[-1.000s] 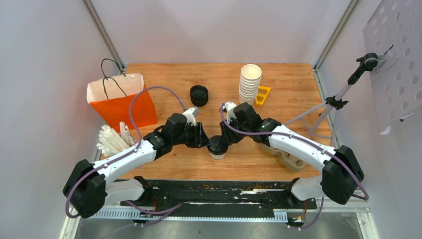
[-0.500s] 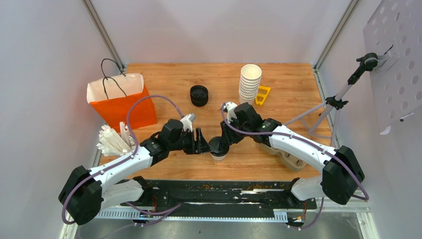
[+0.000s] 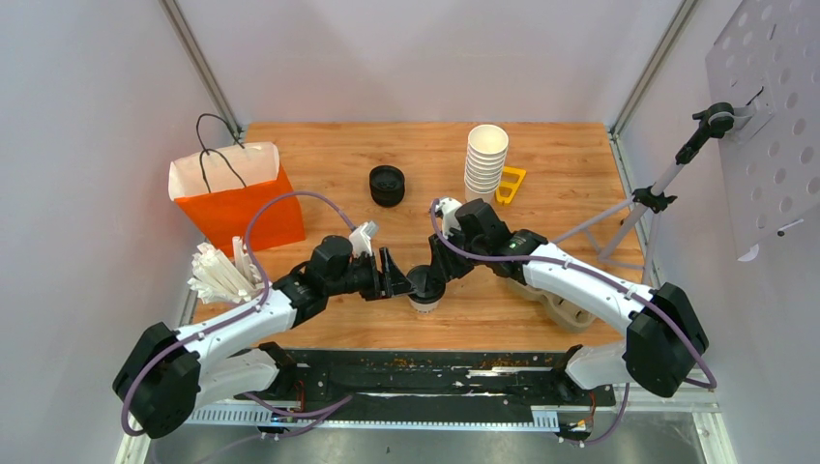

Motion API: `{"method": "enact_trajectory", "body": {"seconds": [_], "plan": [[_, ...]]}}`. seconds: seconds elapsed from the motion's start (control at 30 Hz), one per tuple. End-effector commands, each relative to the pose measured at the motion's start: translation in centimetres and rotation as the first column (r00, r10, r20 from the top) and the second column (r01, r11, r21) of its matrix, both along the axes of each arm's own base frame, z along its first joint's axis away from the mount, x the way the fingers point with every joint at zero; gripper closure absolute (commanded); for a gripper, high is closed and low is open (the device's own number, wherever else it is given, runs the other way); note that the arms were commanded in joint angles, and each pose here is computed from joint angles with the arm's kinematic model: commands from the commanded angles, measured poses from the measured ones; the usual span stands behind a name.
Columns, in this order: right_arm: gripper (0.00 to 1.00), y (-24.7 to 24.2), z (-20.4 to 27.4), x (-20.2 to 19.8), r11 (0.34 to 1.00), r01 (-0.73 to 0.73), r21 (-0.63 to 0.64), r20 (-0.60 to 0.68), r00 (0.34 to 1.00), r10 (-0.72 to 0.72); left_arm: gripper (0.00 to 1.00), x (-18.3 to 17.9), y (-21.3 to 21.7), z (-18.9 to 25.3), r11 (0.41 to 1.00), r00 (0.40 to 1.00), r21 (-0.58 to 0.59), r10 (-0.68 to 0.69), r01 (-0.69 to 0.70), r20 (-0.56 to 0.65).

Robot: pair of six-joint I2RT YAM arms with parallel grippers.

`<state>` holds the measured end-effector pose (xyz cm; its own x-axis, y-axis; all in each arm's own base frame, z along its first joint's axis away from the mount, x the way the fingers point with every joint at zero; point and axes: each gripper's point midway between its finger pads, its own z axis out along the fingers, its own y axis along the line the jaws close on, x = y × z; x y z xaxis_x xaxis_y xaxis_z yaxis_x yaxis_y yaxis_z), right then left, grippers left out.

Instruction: Pack the takeout coffee

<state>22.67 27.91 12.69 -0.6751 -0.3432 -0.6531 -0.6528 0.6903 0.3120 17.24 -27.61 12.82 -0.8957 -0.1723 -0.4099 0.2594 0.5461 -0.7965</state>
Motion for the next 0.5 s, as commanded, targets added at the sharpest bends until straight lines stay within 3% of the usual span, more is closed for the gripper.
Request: {"method": "enact_trajectory", "body": {"seconds": [0.0,0.3,0.47], "plan": [[0.66,-1.5,-2.1,-0.8,0.997,0.018,-0.070,-0.049,0.999,-0.021,0.34,0.6,-0.5,0.9,0.999,1.000,-0.038,0.014,-0.013,0.027],[0.66,-1.5,-2.3,-0.8,0.997,0.020,-0.072,-0.056,0.998,-0.024,0.44,0.3,-0.3,0.1,0.999,1.000,-0.032,0.019,-0.019,-0.002],[0.66,-1.6,-2.5,-0.9,0.997,0.021,-0.078,-0.059,0.998,-0.025,0.44,0.2,-0.1,-0.7,1.000,1.000,-0.005,0.022,-0.022,-0.013]]}}
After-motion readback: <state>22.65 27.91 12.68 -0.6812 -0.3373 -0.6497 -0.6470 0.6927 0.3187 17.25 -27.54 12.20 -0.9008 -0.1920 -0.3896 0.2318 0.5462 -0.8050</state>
